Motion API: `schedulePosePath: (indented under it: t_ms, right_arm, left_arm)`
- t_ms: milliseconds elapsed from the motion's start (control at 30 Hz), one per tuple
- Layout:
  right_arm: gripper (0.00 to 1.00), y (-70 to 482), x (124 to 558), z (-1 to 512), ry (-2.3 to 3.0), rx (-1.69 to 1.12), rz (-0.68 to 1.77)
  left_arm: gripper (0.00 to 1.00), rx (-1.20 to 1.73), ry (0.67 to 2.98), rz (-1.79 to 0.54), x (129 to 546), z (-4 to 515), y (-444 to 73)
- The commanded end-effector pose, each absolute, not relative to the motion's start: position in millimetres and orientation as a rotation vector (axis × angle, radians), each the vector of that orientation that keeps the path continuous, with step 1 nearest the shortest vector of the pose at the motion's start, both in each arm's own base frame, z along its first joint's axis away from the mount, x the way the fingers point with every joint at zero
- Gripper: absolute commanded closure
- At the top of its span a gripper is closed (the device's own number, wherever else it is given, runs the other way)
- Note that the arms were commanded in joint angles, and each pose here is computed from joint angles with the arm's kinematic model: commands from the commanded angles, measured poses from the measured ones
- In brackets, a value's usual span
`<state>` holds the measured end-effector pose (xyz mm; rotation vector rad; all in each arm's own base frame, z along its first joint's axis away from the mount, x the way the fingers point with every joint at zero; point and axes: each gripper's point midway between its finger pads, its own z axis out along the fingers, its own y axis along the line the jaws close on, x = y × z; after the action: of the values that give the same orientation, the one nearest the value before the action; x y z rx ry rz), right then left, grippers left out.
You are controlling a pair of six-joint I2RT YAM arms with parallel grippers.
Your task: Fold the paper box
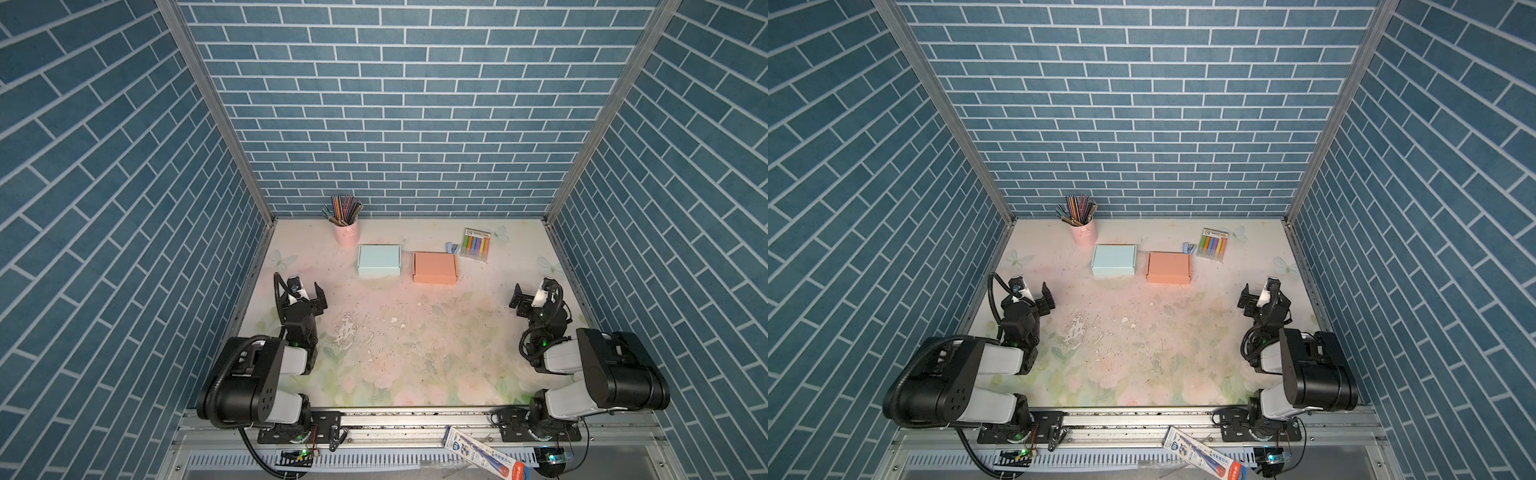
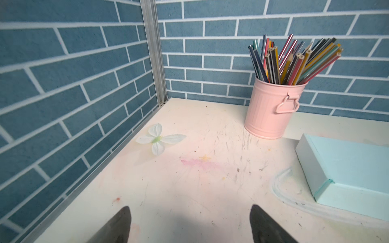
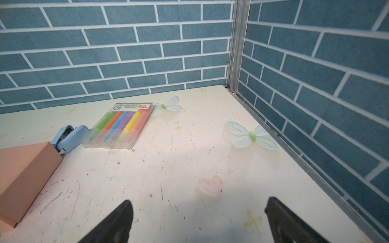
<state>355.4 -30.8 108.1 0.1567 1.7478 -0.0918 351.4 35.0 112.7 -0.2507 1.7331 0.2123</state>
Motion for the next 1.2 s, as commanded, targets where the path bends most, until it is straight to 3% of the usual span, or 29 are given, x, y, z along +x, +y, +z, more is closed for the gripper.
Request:
schedulePosePath:
  t_ms: [0, 1167]
  right_arm:
    - [0.02, -31.9, 364.9, 119.9, 1.712, 0.151, -0.092]
    - [0.02, -29.5, 373.0, 116.0, 1.747, 0.129, -0.093]
  left_arm:
    - [0.12, -0.238, 1.661, 0.194, 361.0, 129.9, 32.0]
    - [0.12, -0.225, 1.701, 0.219, 370.2, 126.3, 28.5]
